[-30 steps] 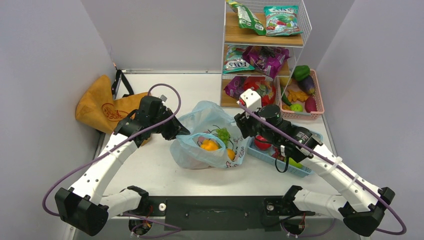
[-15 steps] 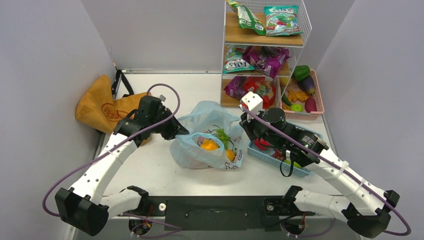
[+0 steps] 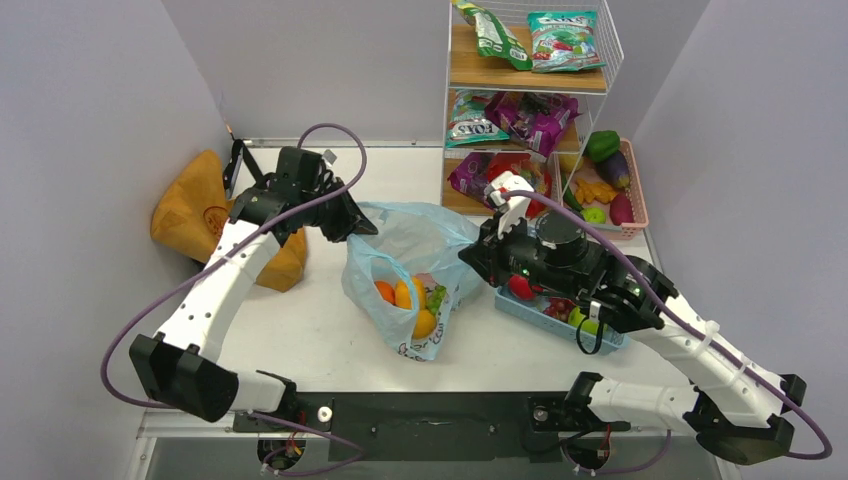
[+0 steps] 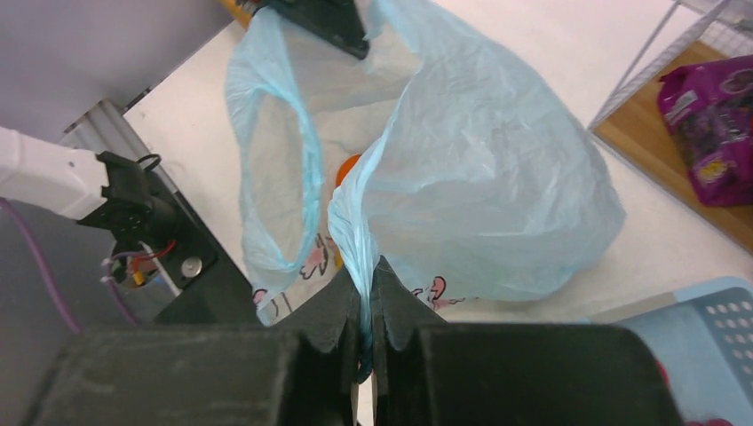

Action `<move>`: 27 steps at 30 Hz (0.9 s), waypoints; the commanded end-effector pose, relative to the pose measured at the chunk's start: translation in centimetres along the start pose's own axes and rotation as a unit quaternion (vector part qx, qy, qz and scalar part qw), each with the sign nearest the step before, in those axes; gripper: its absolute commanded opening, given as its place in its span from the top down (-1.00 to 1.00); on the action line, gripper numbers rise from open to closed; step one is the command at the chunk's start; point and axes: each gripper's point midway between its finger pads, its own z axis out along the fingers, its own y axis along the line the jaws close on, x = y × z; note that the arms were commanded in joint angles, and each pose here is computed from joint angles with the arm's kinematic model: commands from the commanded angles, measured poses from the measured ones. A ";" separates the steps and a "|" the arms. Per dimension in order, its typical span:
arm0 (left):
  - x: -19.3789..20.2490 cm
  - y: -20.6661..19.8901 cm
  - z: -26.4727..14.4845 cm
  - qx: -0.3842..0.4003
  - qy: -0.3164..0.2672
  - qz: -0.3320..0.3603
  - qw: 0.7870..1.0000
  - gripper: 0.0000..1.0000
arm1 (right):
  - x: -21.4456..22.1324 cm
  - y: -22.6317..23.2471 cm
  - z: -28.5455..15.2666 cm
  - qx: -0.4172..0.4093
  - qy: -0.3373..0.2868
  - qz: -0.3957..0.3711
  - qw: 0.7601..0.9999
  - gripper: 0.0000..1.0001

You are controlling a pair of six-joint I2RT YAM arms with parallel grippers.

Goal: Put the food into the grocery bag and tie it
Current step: Adjust the grocery bag at the center of the board.

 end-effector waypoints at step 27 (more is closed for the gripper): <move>2.8 -2.2 -9.6 -0.188 -0.068 0.142 0.969 -0.29 | 5.2 0.4 4.5 0.022 0.137 0.033 0.990 1.00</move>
